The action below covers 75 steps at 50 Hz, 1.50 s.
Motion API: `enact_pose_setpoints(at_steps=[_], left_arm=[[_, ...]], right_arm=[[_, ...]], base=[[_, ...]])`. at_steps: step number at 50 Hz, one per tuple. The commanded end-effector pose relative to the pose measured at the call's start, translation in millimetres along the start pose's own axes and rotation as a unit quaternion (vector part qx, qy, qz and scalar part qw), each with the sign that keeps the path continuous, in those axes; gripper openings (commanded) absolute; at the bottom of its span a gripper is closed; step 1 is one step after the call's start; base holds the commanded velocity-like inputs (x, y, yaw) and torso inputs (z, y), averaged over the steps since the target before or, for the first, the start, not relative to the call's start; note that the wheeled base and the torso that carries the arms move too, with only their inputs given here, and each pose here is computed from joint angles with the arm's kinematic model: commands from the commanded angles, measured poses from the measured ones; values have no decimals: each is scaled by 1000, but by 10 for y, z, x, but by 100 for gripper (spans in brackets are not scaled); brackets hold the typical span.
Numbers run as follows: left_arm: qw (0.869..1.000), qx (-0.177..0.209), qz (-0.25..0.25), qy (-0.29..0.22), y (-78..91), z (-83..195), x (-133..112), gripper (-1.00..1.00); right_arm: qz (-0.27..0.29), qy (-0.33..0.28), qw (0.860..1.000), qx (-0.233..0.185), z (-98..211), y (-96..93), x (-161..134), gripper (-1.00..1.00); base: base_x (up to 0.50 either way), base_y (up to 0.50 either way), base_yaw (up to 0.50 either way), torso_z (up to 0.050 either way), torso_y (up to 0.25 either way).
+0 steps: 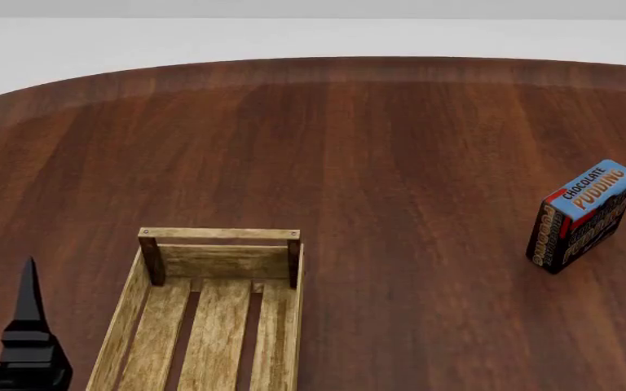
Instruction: Stack the left bowl on the right bowl and place them in the tray.
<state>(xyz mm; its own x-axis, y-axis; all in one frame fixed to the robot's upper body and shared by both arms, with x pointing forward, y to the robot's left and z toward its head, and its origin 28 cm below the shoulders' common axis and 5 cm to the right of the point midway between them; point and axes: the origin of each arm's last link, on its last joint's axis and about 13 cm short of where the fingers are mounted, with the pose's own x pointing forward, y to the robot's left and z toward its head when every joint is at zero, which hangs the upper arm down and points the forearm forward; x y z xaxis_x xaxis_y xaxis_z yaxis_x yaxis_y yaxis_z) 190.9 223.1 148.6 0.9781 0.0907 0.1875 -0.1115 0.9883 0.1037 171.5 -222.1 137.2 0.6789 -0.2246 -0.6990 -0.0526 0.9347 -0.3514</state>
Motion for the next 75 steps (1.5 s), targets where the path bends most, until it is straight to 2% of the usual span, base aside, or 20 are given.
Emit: enact_pose_setpoints(at_steps=[1,47,67,68,75], left_arm=[[1000,1,-2,0,-16,-1,1,100],[1000,3,-3,-1,-18,4,5,100],[1000,4,-3,0,-29,-10,-2,100],[1000,4,-4,1,-31,-13,-3,100],[1000,4,-4,1,-31,-17,-3,100]], right_arm=[[-11,0,1000,-4,18,-40,28,-100],[14,26,1000,4,-47,-16,240,-100],[3,35,999,14,-70,-60,270,-100],[1,35,999,10,-69,-59,267,100],[5,33,999,11,-62,-43,268,100]], base=[[0,0,0,0,0],[0,0,0,0,0],[0,0,0,0,1],[0,0,0,0,0],[0,0,0,0,0]])
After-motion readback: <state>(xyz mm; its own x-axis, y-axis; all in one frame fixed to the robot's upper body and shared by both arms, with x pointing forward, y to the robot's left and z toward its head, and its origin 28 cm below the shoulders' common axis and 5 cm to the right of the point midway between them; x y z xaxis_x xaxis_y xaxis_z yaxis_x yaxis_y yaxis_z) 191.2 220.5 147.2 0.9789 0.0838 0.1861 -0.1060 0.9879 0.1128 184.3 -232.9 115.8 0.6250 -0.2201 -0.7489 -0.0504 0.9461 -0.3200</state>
